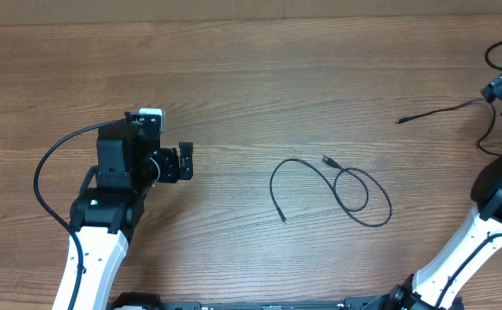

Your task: Untangle cables

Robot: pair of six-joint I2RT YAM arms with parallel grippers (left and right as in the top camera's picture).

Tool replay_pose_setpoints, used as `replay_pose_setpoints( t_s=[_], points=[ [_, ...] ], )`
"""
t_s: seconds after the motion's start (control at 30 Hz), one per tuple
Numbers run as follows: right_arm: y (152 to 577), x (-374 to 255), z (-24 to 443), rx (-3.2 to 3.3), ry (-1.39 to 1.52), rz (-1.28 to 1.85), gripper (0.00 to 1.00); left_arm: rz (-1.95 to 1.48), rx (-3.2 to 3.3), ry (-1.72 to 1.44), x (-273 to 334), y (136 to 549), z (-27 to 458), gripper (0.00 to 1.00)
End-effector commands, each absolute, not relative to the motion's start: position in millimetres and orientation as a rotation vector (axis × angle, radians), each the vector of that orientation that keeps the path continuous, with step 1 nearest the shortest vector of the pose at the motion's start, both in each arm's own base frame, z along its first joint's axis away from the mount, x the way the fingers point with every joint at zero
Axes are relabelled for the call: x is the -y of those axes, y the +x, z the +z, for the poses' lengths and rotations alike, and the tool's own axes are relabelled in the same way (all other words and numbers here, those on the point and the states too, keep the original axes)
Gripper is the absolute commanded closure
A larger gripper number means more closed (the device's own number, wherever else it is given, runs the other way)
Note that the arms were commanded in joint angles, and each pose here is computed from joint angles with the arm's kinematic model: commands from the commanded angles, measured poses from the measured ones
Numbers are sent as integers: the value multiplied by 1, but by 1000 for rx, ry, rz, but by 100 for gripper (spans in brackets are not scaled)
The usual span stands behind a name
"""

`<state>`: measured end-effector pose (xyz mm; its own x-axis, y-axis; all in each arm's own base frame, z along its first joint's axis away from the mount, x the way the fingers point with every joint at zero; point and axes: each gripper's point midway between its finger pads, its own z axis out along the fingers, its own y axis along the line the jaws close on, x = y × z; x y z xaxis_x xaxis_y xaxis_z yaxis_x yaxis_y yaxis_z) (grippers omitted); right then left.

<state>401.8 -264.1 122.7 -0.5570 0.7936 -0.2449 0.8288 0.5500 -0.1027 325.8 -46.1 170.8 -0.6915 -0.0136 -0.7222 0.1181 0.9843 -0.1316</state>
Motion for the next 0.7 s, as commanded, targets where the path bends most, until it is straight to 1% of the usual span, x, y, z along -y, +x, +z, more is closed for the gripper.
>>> replay_pose_setpoints(
  t_s=[0.0, 0.07, 0.1, 0.17, 0.27, 0.4, 0.47, 0.5, 0.53, 0.6, 0.67],
  points=[
    [428, 214, 181, -2612, 1059, 48, 0, -222, -2310, 87, 48, 327, 176, 0],
    [441, 170, 197, -2654, 822, 239, 0, -222, -2308, 87, 48, 328, 177, 1],
    [442, 160, 199, -2667, 764, 275, 0, -222, -2307, 87, 48, 328, 177, 0],
    [444, 115, 199, -2743, 576, 385, 0, -222, -2304, 87, 48, 328, 177, 0],
    [438, 69, 195, -2839, 460, 423, 0, -222, -2303, 87, 48, 328, 178, 0],
    [413, -14, 190, -3017, 222, 468, 0, -222, -2303, 88, 48, 328, 178, 0],
    [403, -31, 188, -3070, 150, 423, 0, -221, -2303, 88, 48, 328, 178, 0],
    [398, -43, 184, -3102, 116, 327, 0, -221, -2303, 88, 48, 328, 178, 0],
    [397, -45, 182, -3110, 115, 299, 0, -221, -2303, 88, 48, 328, 178, 0],
    [386, -59, 168, -3166, 125, 105, 0, -221, -2304, 88, 48, 328, 178, 0],
    [372, -75, 157, -3218, 104, 43, 0, -221, -2304, 88, 48, 328, 177, 0]
  ],
)
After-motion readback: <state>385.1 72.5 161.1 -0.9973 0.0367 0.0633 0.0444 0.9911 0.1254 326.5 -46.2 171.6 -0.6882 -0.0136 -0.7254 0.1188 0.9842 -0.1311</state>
